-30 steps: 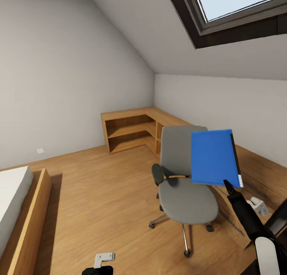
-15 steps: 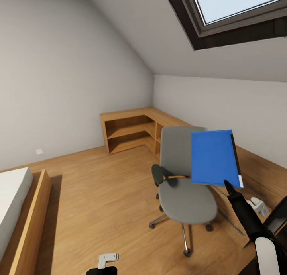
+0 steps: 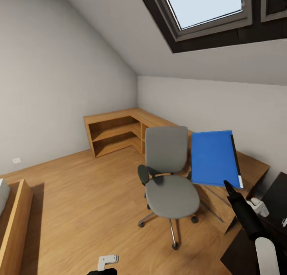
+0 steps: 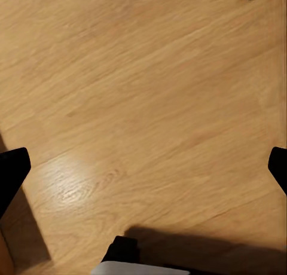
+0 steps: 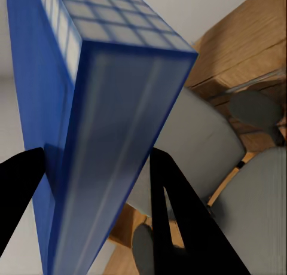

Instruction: In the bedroom, organize the workspace by keeping the computer under the desk, ensuring the monitor is on the desk, placing the keyboard on the desk next to the monitor, placing the mouse on the desk next to the keyboard, moving the folder from the swivel chair onto the desk next to the mouse, stacking the notebook on top of the folder with the pen on top of the notebook, and positioning the swivel chair next to the desk.

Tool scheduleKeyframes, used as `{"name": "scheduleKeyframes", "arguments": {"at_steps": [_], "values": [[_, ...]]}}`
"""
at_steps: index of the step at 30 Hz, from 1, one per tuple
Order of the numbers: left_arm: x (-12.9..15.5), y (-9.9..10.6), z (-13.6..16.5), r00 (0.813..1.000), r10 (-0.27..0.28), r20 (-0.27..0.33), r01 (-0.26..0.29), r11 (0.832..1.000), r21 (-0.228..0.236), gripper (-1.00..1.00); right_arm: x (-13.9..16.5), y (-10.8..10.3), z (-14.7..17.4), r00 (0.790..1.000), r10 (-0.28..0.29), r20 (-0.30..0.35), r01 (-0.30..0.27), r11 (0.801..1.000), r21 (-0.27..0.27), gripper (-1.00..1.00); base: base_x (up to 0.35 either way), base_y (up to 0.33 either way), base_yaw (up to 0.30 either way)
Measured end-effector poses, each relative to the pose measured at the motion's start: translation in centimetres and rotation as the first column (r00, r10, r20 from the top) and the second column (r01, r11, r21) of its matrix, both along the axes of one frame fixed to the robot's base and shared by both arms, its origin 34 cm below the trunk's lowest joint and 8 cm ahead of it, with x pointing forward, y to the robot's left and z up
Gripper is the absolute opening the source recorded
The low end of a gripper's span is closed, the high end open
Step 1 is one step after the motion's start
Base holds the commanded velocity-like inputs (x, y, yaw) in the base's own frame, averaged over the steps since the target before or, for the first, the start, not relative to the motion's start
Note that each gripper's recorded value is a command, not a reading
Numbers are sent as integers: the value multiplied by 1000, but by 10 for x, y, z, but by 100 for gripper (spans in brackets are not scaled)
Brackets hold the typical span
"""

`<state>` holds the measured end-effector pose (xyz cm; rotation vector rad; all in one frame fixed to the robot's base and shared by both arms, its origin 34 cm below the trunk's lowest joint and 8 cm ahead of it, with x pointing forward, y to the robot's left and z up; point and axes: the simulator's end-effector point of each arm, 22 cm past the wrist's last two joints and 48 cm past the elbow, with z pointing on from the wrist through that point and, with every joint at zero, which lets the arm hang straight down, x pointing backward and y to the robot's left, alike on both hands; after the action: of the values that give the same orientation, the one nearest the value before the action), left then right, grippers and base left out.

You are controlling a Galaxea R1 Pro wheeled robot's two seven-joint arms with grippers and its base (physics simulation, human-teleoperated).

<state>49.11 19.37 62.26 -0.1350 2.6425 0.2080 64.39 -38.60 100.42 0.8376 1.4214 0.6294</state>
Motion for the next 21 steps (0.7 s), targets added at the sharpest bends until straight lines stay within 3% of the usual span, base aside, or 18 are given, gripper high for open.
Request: {"name": "scheduleKeyframes", "arguments": {"at_steps": [6,9,12,21], "values": [[-6,9,2,1000,22,-17,-22,1000,-9,100,-1,0,6,1000,-1,-4,1,1000,0,-100,-43,0,-289],[-9,5,-8,999,-24,-28,21,996,-84,100,-2,0,10,1000,-1,-5,1,1000,0,-100,-4,0,-292],[-13,-1,-9,999,-42,-34,38,993,-116,100,-3,0,13,1000,-1,-5,1,1000,0,-100,-1,0,-292],[-17,-5,-1,998,-52,-35,47,990,-133,100,-5,0,24,1000,-2,-5,2,1000,-2,-100,0,0,-293]]}}
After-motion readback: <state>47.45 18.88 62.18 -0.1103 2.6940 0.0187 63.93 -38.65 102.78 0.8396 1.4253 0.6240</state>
